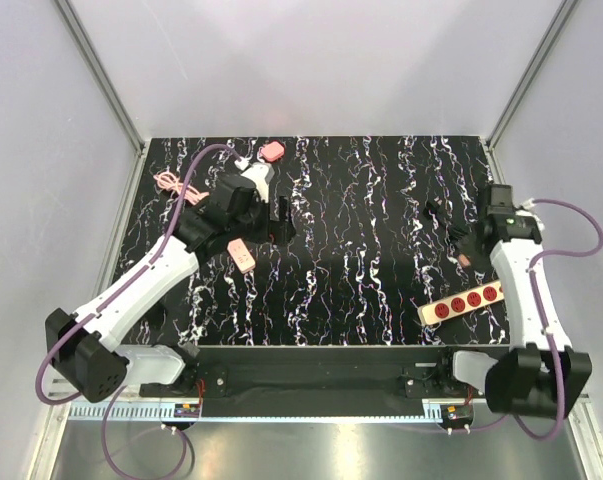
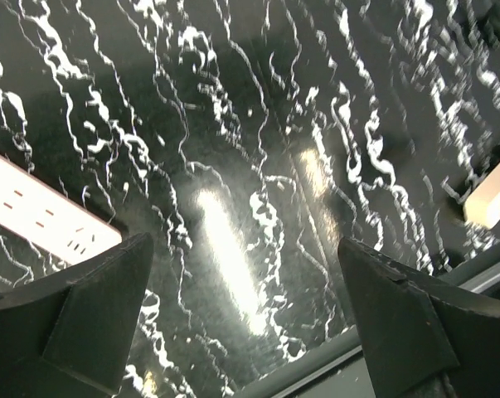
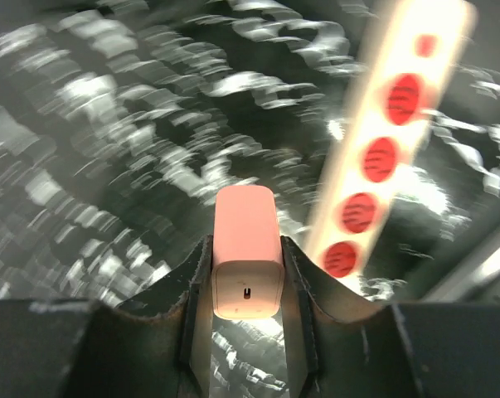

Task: Insert the plug

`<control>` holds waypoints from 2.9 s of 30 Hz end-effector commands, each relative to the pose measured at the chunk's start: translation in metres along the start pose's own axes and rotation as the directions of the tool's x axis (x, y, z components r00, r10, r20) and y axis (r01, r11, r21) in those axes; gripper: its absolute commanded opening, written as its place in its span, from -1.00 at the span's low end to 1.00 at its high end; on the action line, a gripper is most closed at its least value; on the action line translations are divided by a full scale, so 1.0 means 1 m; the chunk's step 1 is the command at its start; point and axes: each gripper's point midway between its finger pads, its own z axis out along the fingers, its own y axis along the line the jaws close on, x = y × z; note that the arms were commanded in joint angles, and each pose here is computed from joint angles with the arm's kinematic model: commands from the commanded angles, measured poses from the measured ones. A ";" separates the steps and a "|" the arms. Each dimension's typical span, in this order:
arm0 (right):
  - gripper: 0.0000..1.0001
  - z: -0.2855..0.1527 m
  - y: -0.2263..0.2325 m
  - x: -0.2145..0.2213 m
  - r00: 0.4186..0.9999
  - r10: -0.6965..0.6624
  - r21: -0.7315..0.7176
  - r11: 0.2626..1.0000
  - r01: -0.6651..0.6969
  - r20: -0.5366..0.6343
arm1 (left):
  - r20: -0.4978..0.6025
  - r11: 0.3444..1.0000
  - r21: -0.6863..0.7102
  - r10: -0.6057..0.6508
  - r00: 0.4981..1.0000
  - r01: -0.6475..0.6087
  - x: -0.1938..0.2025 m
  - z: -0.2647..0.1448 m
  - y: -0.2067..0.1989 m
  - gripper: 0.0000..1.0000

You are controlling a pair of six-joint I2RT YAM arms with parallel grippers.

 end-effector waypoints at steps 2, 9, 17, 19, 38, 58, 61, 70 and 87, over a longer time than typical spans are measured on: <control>-1.00 0.016 -0.059 -0.001 0.994 0.096 0.191 0.978 -0.086 -0.046 | 0.011 0.998 0.004 0.056 0.998 -0.056 0.000 -0.003 -0.006 0.98; -1.00 0.030 -0.068 -0.023 0.993 0.118 -0.005 0.993 -0.118 -0.016 | -0.060 0.996 0.000 0.086 0.994 -0.086 0.018 0.017 -0.009 0.98; -1.00 0.075 -0.099 -0.014 0.941 0.314 0.100 0.948 -0.303 -0.124 | -0.081 0.995 -0.043 0.090 0.993 -0.093 0.023 0.026 0.000 0.98; -1.00 0.087 -0.100 -0.007 0.921 0.353 0.097 0.935 -0.341 -0.165 | -0.086 0.995 -0.046 0.090 0.992 -0.094 0.024 0.029 0.000 0.98; -1.00 0.099 -0.102 -0.024 0.909 0.390 0.147 0.917 -0.369 -0.146 | -0.156 0.984 0.154 0.119 0.981 -0.095 0.035 0.038 -0.058 0.89; -1.00 0.098 -0.103 -0.032 0.919 0.350 0.184 0.930 -0.318 -0.183 | -0.241 0.868 0.472 0.296 0.924 -0.155 0.108 0.101 -0.229 0.07; -1.00 0.097 -0.103 -0.028 0.919 0.345 0.182 0.932 -0.312 -0.192 | -0.237 0.877 0.451 0.299 0.924 -0.168 0.109 0.105 -0.224 0.12; -1.00 0.095 -0.108 -0.020 0.929 0.319 0.224 0.935 -0.276 -0.186 | -0.246 0.887 0.429 0.295 0.923 -0.169 0.113 0.100 -0.214 0.27; -1.00 0.110 -0.106 0.003 0.920 0.251 0.252 0.951 -0.177 -0.301 | -0.199 0.897 0.393 0.297 0.934 -0.201 0.107 0.076 -0.194 0.39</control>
